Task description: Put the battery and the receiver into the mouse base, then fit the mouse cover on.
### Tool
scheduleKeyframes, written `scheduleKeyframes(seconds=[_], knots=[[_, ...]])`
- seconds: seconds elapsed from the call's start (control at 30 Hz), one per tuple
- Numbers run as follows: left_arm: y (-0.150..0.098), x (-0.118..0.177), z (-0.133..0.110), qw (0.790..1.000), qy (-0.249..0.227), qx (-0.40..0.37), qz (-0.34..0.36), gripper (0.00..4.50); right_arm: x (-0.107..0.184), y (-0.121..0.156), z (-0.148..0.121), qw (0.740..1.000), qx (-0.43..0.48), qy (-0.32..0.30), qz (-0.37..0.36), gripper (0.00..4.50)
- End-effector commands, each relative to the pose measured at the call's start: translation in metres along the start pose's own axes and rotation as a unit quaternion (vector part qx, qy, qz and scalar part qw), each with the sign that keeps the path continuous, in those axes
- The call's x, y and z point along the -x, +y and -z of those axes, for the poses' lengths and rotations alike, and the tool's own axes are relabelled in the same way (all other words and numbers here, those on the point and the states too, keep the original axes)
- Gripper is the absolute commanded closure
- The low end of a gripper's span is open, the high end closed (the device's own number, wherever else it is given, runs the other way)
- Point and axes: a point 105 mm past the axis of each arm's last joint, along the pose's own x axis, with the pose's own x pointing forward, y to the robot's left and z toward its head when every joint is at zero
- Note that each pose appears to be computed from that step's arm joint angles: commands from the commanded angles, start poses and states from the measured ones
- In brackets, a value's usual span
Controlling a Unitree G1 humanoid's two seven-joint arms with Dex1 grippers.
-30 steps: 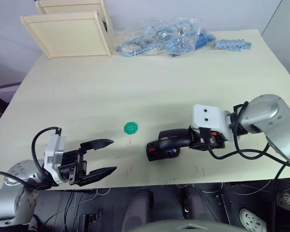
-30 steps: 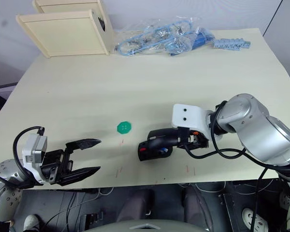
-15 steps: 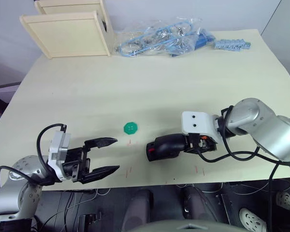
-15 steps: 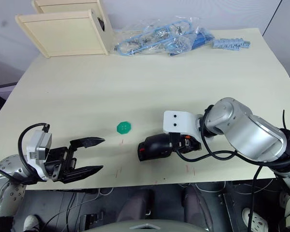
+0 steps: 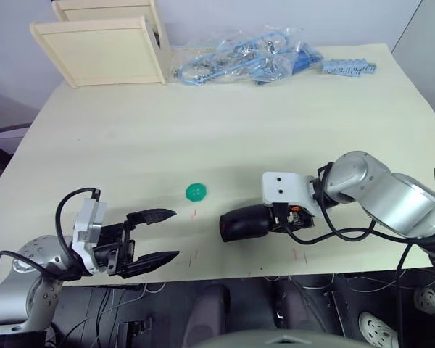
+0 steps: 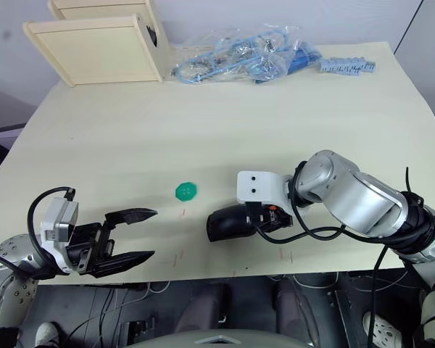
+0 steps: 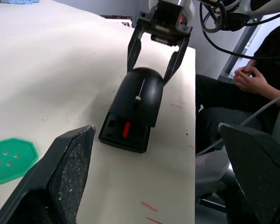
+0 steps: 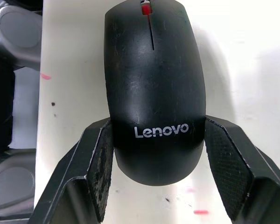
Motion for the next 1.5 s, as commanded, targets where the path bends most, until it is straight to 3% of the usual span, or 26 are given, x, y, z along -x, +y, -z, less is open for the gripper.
scheduleKeyframes(seconds=[0.03, 1.5], knots=[[-0.002, 0.002, -0.007, 1.0, -0.002, -0.018, -0.003, 0.0, 0.001, -0.002, -0.009, 1.0, 0.022, -0.009, 0.011, 1.82], [-0.004, 0.009, 0.001, 1.0, -0.003, -0.017, -0.017, 0.0, -0.021, -0.001, -0.005, 1.0, 0.016, 0.004, 0.001, 1.82]])
